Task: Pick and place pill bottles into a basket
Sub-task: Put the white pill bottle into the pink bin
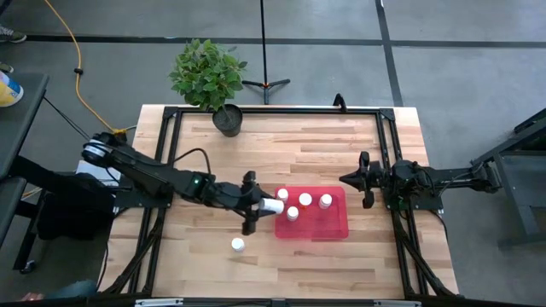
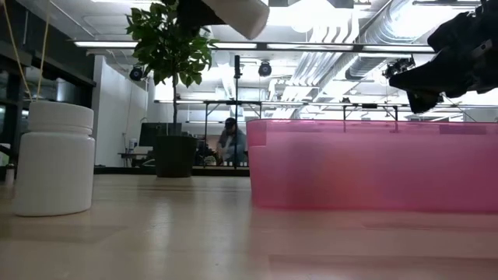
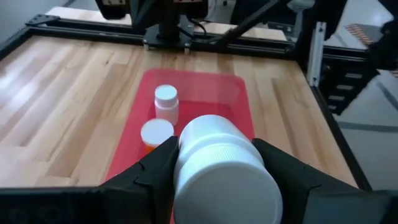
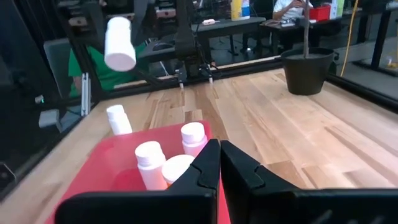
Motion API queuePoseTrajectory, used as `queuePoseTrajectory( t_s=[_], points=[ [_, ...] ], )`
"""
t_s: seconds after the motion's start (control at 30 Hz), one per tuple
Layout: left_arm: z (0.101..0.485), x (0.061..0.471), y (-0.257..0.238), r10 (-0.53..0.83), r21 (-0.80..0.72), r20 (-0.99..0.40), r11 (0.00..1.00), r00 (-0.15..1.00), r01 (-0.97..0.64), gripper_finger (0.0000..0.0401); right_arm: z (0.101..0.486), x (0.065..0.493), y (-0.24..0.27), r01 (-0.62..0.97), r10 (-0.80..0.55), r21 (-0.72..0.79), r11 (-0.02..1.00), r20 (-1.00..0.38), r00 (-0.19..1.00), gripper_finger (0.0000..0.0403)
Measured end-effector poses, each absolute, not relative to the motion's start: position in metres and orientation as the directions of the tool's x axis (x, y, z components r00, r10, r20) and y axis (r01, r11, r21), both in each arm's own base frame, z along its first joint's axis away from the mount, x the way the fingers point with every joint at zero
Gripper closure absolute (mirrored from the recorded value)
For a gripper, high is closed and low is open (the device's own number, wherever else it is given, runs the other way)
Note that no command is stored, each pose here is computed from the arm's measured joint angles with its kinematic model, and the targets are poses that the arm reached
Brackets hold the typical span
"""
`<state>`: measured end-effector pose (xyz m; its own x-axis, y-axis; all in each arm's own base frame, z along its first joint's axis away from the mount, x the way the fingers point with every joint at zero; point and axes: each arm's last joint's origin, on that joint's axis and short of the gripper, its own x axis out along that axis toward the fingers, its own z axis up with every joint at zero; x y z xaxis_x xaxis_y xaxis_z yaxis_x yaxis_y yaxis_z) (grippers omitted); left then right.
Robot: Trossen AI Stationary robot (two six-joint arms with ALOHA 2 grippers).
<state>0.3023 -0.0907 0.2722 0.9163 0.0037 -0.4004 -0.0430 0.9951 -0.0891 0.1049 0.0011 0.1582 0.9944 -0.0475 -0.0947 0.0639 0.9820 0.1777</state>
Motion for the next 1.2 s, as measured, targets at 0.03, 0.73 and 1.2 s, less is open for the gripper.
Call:
queuePoseTrajectory(
  t_s=[0.03, 0.73, 1.2],
  points=[
    [0.273, 0.305, -0.091, 0.013, -0.086, -0.397, 0.995, 0.918, -0.051, 0.0181, 0.158, 0.105, 0.001, 0.067, -0.049, 0.192, 0.979, -0.094, 0.994, 0.0399],
    [0.282, 0.358, -0.099, 0.039, -0.008, -0.481, 0.999, 0.876, -0.049, 0.0181, 0.158, 0.105, 0.001, 0.054, -0.04, 0.149, 0.987, -0.095, 0.995, 0.0401],
    [0.282, 0.402, -0.095, -0.008, -0.017, -0.59, 1.0, 0.808, -0.002, 0.0181, 0.158, 0.105, 0.001, 0.052, -0.041, 0.115, 0.992, -0.096, 0.995, 0.0399]
  ],
)
